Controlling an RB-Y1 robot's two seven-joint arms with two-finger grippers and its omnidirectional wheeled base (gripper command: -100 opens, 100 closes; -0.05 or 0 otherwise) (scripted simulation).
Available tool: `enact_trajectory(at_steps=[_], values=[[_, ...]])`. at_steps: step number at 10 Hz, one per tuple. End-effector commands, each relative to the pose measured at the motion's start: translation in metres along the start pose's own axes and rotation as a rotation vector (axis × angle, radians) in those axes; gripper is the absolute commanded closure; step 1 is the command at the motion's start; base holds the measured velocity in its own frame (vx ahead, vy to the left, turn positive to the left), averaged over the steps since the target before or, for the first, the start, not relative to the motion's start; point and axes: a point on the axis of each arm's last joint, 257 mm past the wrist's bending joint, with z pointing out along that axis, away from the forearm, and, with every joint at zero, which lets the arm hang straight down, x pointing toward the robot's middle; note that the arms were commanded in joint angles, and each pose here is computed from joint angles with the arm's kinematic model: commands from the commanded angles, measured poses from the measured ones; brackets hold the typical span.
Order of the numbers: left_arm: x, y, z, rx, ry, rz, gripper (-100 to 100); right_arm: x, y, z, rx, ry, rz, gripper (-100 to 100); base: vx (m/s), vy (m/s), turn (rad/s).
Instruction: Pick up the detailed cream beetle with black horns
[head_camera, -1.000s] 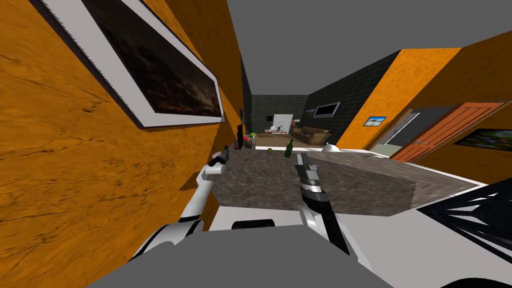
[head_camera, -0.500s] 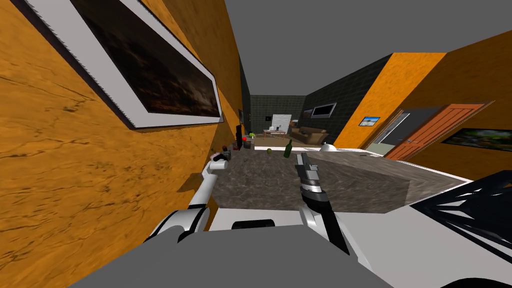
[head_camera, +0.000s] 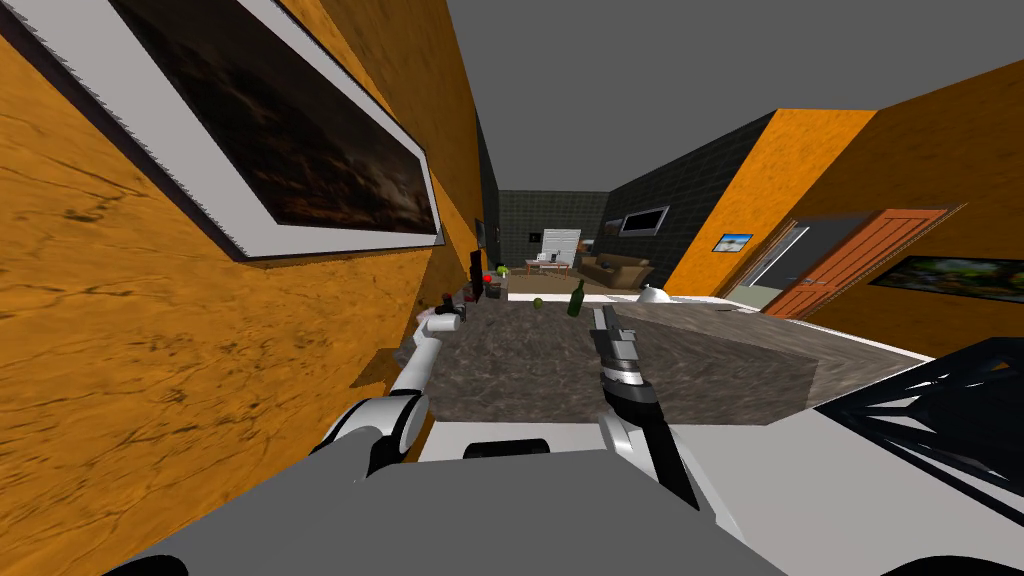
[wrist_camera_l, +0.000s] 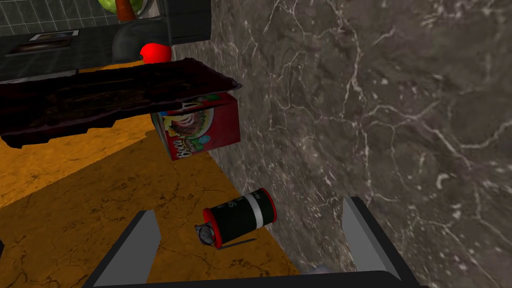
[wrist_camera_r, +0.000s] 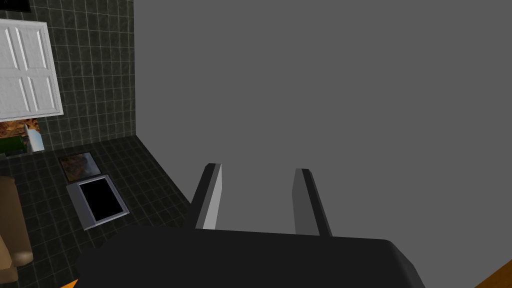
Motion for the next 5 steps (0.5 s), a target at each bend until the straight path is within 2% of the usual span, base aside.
enact_trajectory(at_steps=[1,2,3,4,5], values=[[0.001,0.012,0.004,-0.038,0.001,-0.001,-100,0.0,0.0,0.0,0.0,0.0,0.0,0,0.018,0.002,0.001],[0.01,0.011,0.007,-0.083,0.013,-0.002,-100,0.0,0.0,0.0,0.0,0.0,0.0,0,0.034,0.0,-0.028],[0.01,0.023,0.01,-0.109,0.011,-0.003,-100,0.0,0.0,0.0,0.0,0.0,0.0,0,0.038,0.003,-0.022],[0.019,0.02,0.011,-0.142,0.024,-0.002,-100,0.0,0.0,0.0,0.0,0.0,0.0,0,0.052,0.007,-0.024],[0.02,0.029,0.013,-0.166,0.024,-0.002,-100,0.0,0.0,0.0,0.0,0.0,0.0,0,0.048,0.007,-0.016]])
